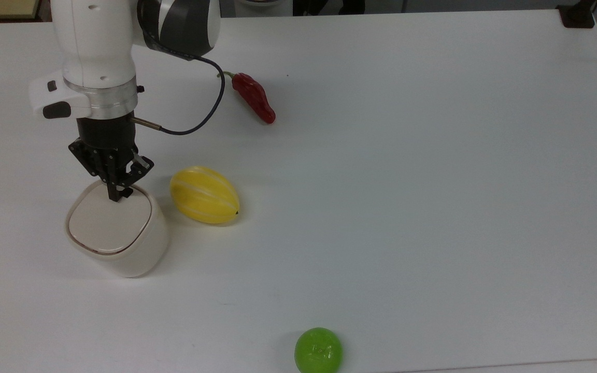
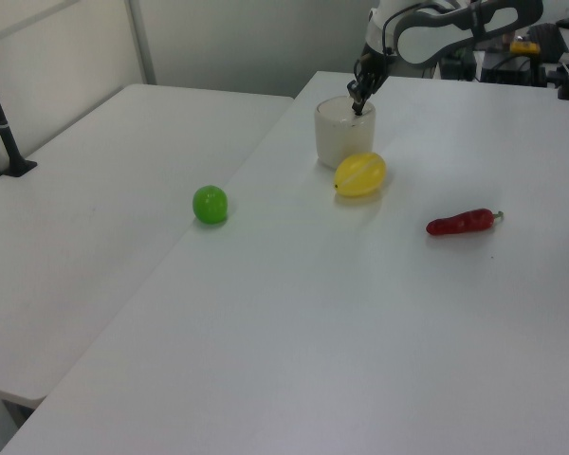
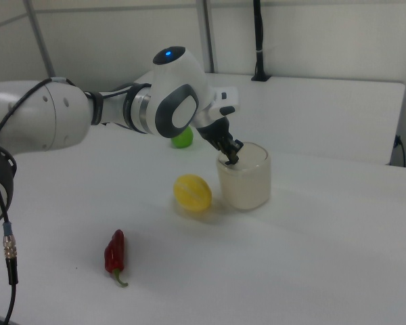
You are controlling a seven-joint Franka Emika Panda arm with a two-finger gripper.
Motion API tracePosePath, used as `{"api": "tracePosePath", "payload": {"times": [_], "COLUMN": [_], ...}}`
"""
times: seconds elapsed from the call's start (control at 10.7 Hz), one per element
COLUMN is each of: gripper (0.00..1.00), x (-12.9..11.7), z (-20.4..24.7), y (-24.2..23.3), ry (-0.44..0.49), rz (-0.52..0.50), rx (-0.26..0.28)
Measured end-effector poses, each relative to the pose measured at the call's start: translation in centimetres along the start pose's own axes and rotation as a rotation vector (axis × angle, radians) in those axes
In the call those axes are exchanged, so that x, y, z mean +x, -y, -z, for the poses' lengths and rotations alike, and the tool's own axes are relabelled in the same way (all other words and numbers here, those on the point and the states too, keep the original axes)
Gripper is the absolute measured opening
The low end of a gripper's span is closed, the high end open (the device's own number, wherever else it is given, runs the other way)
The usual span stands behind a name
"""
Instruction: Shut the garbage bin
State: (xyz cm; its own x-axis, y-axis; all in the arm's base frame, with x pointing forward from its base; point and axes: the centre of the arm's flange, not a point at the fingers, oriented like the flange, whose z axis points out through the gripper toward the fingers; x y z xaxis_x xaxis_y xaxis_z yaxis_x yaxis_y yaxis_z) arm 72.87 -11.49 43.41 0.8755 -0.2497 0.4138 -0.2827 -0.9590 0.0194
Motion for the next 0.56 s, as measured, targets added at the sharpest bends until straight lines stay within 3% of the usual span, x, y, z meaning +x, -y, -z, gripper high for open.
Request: {"api": "tracePosePath", "payload": {"times": [0.37, 0.56], "gripper": [0.01, 0.01], "x": [0.4, 1.1], "z": [0.9, 3.7], "y": [0.3, 0.9], "ry": [-0.015, -0.040], "rz": [0.001, -0.011], "rx": [0.006, 0.017]}}
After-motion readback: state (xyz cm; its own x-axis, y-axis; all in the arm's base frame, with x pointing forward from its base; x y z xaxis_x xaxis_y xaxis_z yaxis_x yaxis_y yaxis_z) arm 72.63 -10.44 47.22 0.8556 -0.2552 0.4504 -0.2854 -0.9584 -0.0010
